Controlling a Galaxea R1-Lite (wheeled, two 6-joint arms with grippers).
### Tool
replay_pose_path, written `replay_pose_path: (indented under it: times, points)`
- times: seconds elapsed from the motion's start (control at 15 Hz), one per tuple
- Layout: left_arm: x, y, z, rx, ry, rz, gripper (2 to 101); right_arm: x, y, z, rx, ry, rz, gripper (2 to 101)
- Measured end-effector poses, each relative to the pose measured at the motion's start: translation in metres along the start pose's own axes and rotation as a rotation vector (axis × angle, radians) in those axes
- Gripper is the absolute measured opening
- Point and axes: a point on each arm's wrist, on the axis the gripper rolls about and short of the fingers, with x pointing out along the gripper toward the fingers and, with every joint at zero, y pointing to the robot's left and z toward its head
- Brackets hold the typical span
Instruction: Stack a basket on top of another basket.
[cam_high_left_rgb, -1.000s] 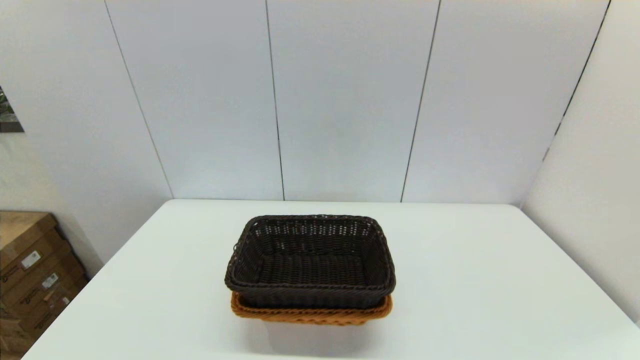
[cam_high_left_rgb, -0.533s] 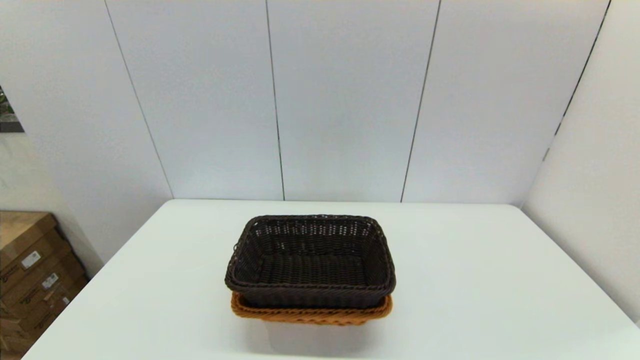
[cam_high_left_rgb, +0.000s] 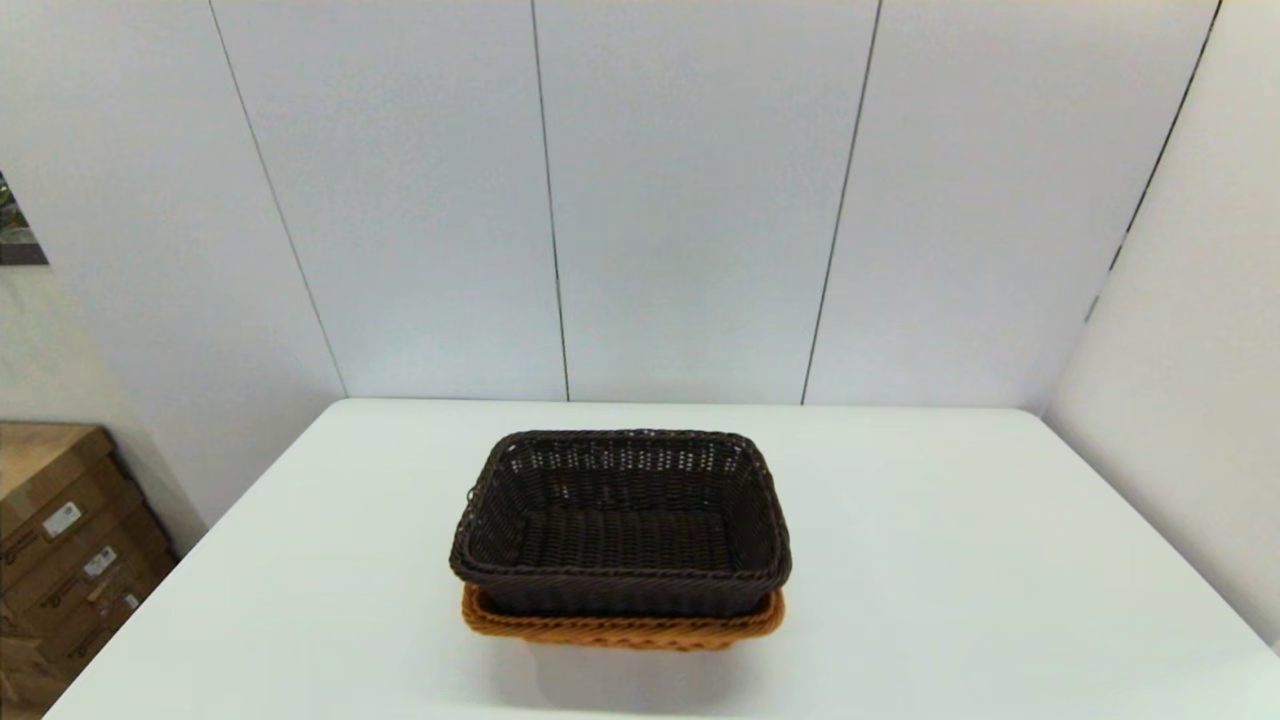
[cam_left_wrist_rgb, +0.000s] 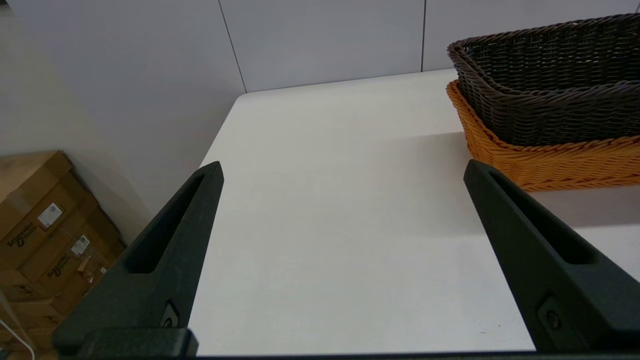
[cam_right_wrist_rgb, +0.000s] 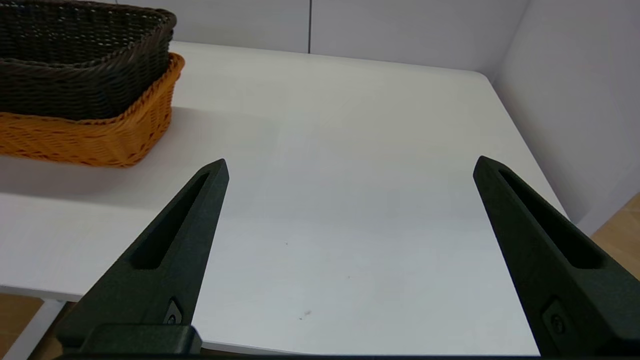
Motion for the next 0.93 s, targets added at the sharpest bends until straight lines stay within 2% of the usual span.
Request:
replay_pose_path:
  times: [0.6, 0.93]
  points:
    - [0.0, 0.0, 0.0, 0.0, 0.0, 0.0, 97.8, 0.0052, -0.0002, -0.0033, -0.013, -0.051, -0.013, 97.1]
    - [0.0, 0.0, 0.0002, 0.001, -0.001, 0.0, 97.8, 0.006, -0.0002, -0.005, 0.004, -0.048, -0.018, 97.1]
